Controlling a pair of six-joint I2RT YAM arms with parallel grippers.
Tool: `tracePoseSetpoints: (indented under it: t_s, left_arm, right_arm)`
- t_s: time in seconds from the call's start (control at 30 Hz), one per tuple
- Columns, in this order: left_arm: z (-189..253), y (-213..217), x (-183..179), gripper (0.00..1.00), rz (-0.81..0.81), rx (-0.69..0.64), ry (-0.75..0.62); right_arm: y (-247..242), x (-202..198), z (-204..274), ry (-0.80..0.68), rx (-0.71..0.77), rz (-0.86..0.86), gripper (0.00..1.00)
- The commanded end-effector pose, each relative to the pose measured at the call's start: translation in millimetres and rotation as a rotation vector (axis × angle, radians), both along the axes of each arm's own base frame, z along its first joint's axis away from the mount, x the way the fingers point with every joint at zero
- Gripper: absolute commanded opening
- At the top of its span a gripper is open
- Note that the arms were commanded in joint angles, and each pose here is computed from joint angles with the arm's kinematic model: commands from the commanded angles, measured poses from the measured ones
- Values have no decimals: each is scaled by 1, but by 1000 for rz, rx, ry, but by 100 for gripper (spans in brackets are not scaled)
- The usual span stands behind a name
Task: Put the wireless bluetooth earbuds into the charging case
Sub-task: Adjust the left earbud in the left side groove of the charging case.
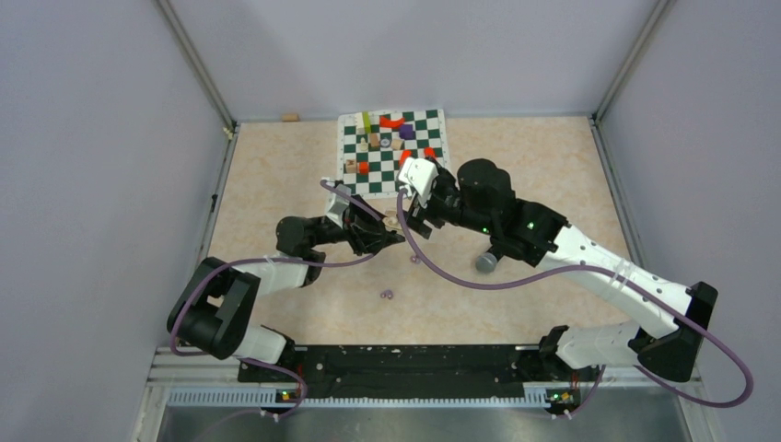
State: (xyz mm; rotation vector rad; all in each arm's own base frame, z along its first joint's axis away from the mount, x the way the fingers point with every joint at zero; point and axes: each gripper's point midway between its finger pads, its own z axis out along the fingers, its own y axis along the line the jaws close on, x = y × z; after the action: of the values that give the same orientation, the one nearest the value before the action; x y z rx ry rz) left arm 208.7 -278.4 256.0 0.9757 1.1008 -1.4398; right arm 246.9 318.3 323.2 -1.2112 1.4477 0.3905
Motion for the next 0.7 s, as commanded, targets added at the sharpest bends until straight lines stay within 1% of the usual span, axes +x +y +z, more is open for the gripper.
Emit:
tracePoseSetpoints:
  t_s: [0.0,0.2,0.37,0.5,0.67]
  left_arm:
    - [28,3,-9,0,-11,-58,-134]
    - [28,3,-9,0,-14,-58,-134]
    - [29,3,-9,0,-15,-58,-134]
    - [28,3,-10,0,-19,-56,-131]
    - [32,2,-9,0,-18,-64,-110]
  right_arm:
    - [5,-6,5,4,21,48,72]
    - [3,-5,3,0,10,38,72]
    - [-4,-1,13,-33,18,5,72]
    - [-4,-9,19,-31,26,41,72]
    - [-6,-9,24,-35,30,37,72]
